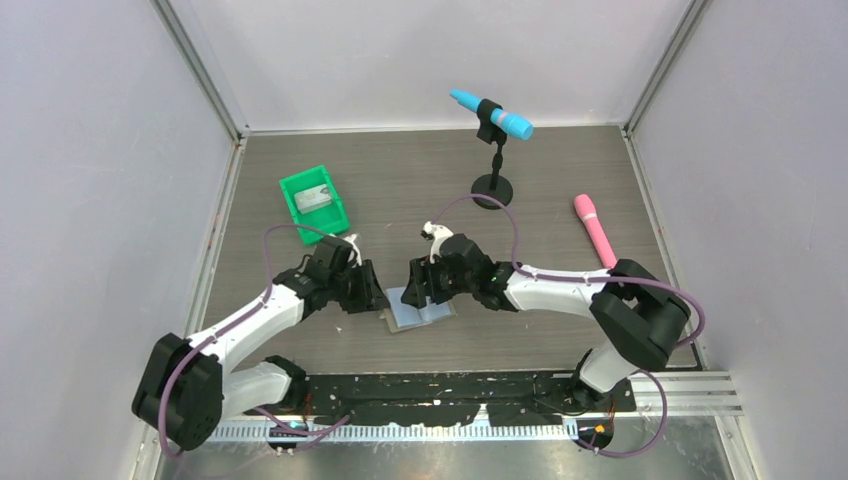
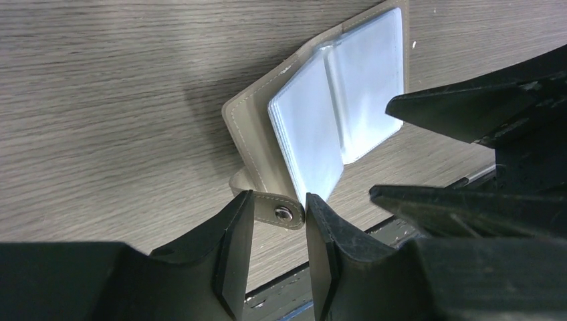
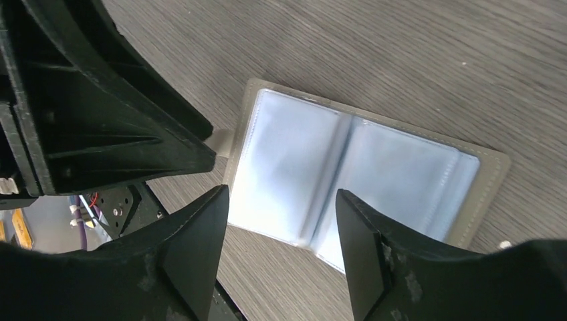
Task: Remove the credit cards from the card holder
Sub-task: Remove the credit card from the card holder.
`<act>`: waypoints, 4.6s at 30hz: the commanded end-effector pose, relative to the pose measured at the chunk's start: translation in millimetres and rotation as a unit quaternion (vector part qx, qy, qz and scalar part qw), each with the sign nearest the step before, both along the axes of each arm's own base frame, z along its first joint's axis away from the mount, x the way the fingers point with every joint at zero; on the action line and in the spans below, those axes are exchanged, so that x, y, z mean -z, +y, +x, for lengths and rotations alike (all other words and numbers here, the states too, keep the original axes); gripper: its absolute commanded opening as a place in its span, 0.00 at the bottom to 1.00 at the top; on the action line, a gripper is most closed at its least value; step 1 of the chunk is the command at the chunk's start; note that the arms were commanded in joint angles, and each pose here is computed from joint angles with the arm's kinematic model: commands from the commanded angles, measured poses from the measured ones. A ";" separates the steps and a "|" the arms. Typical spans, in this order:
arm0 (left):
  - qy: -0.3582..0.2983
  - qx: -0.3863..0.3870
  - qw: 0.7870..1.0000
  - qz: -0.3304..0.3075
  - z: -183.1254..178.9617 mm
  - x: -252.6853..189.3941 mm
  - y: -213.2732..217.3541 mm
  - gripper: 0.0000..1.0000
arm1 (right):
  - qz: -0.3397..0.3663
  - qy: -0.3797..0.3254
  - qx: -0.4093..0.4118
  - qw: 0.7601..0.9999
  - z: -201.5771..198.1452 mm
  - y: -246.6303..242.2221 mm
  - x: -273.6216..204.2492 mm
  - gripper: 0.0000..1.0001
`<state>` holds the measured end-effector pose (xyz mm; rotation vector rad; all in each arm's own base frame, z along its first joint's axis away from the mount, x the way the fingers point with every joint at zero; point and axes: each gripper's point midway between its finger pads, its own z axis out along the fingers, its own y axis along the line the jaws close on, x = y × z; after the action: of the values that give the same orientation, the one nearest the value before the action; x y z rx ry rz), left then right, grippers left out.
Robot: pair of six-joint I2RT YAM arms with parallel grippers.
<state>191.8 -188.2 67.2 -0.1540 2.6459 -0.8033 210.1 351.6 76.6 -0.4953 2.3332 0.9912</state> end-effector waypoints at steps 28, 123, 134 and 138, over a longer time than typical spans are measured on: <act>-0.044 0.019 0.998 -0.044 8.0 -14.9 -14.1 0.00 | -0.157 -0.089 0.055 0.982 19.8 -11.5 19.2 0.54; -0.040 0.015 0.999 0.005 -1.8 -0.3 5.7 0.00 | -0.174 -0.109 0.068 0.976 4.2 -27.8 1.0 0.57; -0.036 0.012 0.999 0.024 -2.0 4.0 11.6 0.00 | -0.172 -0.103 0.070 0.977 6.1 -38.3 3.4 0.56; -0.031 0.014 0.999 0.033 -2.0 5.6 13.2 0.00 | -0.169 -0.102 0.070 0.978 7.7 -41.9 3.7 0.55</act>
<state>189.2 -180.5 63.0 -0.1081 2.6024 -0.7748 211.5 319.5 66.4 -0.5372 2.3455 0.4733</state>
